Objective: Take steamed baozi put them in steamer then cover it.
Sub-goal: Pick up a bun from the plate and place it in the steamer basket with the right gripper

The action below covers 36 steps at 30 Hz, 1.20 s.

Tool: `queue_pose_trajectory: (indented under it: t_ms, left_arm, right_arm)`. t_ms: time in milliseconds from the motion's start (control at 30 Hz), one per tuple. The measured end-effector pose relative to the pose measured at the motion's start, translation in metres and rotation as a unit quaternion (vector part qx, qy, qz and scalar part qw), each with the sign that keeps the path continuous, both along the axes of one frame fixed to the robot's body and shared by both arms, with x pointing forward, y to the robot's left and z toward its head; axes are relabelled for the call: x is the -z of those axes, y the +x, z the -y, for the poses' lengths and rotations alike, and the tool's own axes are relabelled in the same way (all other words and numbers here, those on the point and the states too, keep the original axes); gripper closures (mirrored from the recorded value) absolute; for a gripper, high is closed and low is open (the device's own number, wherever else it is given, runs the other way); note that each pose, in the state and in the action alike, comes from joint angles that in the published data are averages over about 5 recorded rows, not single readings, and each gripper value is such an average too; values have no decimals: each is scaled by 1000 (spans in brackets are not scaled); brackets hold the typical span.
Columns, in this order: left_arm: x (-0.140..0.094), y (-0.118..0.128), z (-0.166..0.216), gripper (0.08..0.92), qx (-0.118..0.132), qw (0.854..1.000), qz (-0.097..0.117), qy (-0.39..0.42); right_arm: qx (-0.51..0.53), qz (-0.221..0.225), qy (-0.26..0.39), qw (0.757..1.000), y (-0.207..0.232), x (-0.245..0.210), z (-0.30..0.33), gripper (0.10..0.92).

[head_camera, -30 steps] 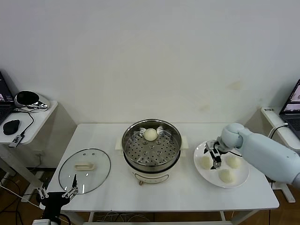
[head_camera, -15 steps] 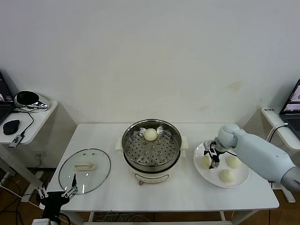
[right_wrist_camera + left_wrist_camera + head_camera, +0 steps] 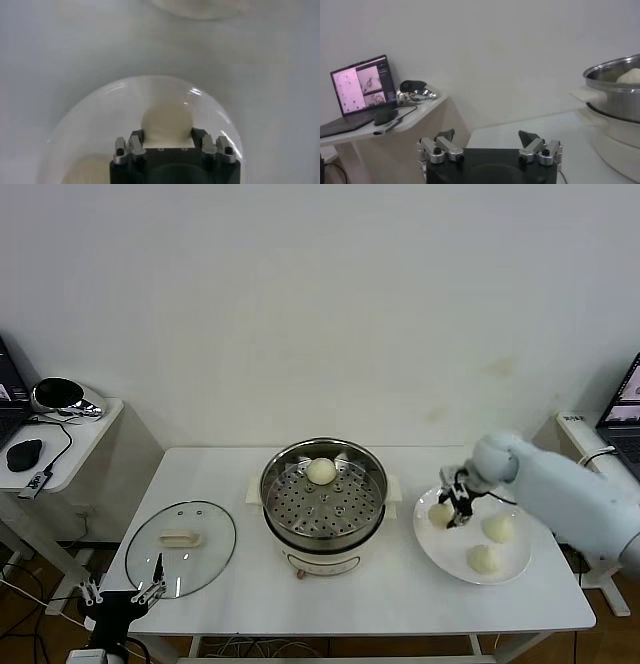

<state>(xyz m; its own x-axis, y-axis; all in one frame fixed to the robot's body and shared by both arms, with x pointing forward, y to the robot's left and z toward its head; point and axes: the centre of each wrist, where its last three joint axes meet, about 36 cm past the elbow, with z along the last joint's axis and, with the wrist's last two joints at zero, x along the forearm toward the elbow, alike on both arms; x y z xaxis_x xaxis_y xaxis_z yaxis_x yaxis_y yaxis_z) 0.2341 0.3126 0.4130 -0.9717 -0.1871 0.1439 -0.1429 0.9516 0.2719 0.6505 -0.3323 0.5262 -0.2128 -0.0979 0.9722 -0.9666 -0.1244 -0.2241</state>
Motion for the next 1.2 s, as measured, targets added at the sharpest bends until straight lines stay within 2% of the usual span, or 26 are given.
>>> queue_pose_trajectory:
  t_ms: [300, 500, 767, 1200]
  left_arm:
    - [-1, 5, 0, 177, 5, 1000, -1, -4]
    - [-4, 10, 1, 177, 5, 1000, 1, -8]
    - [-8, 12, 0, 177, 0, 1000, 2, -9]
    - [-13, 9, 1, 177, -11, 1000, 7, -15]
  right_arm:
    - [-19, 57, 41, 997, 3, -119, -35, 411]
    - [-41, 69, 77, 994, -2, -165, -89, 410]
    - [-68, 48, 99, 992, -4, -162, -182, 403]
    - [-78, 18, 81, 994, -9, -108, -300, 403]
